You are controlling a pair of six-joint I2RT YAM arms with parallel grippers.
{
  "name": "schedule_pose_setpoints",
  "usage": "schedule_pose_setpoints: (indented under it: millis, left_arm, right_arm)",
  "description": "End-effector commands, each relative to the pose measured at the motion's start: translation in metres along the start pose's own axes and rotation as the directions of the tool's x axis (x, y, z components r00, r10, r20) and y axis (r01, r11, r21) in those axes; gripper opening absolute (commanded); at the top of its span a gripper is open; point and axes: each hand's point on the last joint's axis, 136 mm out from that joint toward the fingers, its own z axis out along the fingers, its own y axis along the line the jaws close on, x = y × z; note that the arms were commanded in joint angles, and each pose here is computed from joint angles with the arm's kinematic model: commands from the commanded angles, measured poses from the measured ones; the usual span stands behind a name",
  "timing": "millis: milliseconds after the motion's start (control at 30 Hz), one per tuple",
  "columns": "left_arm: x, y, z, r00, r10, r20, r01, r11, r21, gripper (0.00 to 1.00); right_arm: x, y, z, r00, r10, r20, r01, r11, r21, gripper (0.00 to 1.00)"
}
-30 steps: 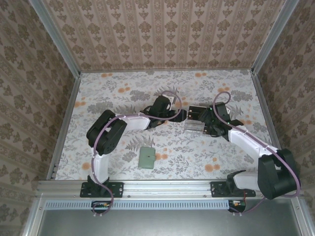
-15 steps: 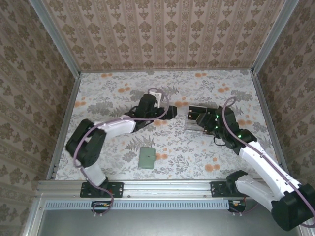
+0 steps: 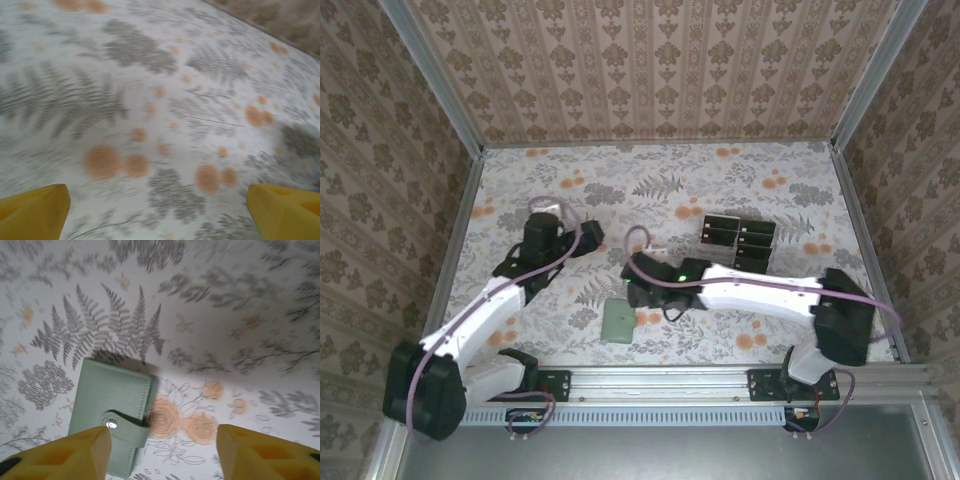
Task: Put the credit cards into the card holder
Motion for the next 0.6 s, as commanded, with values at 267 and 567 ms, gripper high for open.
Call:
schedule_pose_setpoints:
  millis: [267, 567]
  left_arm:
    - [0.024, 0.055, -0.017, 0.974, -0.228, -0.002, 0.228, 0.971, -0.068, 1.00]
    - [0.027, 0.058, -0.016, 0.975, -0.224, -0.002, 0.223, 0.973, -0.058, 1.00]
  right_arm:
    - [0.034, 0.034, 0.038, 0.990, -0.077, -0.117, 0.095, 0.982, 0.162, 0.47]
    - [0.046, 0.038, 0.052, 0.986, -0.080, -0.144, 0.108, 0.974, 0.197, 0.47]
